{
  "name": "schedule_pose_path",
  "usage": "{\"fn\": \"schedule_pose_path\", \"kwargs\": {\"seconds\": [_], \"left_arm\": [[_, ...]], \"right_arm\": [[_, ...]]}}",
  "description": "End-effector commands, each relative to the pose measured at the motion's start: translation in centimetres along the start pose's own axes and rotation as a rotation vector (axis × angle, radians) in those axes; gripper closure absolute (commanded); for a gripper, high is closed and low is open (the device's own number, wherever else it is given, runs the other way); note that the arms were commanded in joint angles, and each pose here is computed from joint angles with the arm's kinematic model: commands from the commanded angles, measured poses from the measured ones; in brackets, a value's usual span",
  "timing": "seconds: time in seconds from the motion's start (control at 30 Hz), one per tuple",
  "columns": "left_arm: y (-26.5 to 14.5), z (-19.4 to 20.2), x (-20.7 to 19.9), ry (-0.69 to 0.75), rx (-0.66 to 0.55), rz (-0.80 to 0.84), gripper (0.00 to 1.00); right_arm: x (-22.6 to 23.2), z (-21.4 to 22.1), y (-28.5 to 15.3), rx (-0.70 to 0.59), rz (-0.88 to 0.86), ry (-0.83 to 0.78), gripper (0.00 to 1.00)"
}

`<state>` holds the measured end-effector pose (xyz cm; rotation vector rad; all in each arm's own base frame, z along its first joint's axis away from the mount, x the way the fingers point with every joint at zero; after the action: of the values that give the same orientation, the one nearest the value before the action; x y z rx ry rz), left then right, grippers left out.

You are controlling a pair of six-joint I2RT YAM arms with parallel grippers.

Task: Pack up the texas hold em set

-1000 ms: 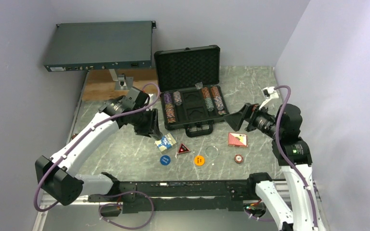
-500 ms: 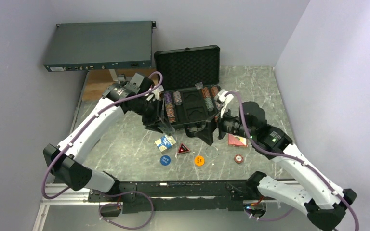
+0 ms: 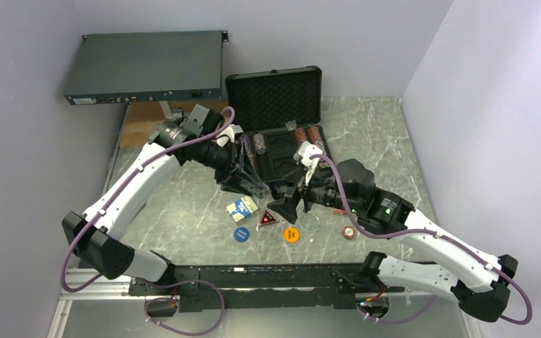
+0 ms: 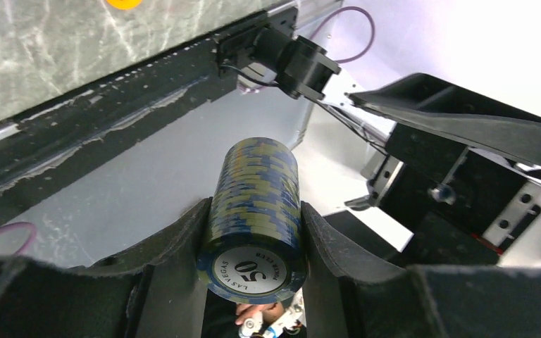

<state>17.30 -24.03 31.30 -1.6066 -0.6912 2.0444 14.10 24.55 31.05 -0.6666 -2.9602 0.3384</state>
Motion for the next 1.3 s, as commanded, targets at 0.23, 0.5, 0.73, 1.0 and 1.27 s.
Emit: {"fn": "schedule_pose_path", "kwargs": {"seconds": [0.23,0.5,0.73,1.0,1.27], "left_arm": [[-3.6,2.1,-4.2,0.109,0.037,0.178,1.00],[-3.4,1.8,-3.7,0.187,0.001,0.149,1.00],[-3.3,2.0,-3.3,0.216,0.004,0.129,1.00],[-3.4,2.7,-2.8,0.253,0.024,0.102,1.00],[-3.0,2.7,-2.5,0.260,0.033,0.103,1.00]], "right_arm": [[1.3,-2.6,0.7,-0.159,-0.112,-0.098,0.01],[1.1,-3.6,2.6,-0.169,-0.101,-0.040,0.08],[1.2,-4.3,3.2,-0.194,-0.117,-0.038,0.14],[0.4,-4.8,3.3,-0.201,-0.067,-0.069,0.24],[1.4,-4.2,4.0,-0.176,-0.136,-0.009,0.31]]}}
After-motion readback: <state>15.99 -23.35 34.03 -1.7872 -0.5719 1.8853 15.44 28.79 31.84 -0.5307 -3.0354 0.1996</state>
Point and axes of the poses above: each gripper's point midway between its finger pads, its own y axis out along the fingers, its own x axis along the line the jaws close on, z = x × y, the point moved 4 cm from there along -y, back along the fingers, and after that the axes turned 6 degrees about -y, right-handed, at the moved point
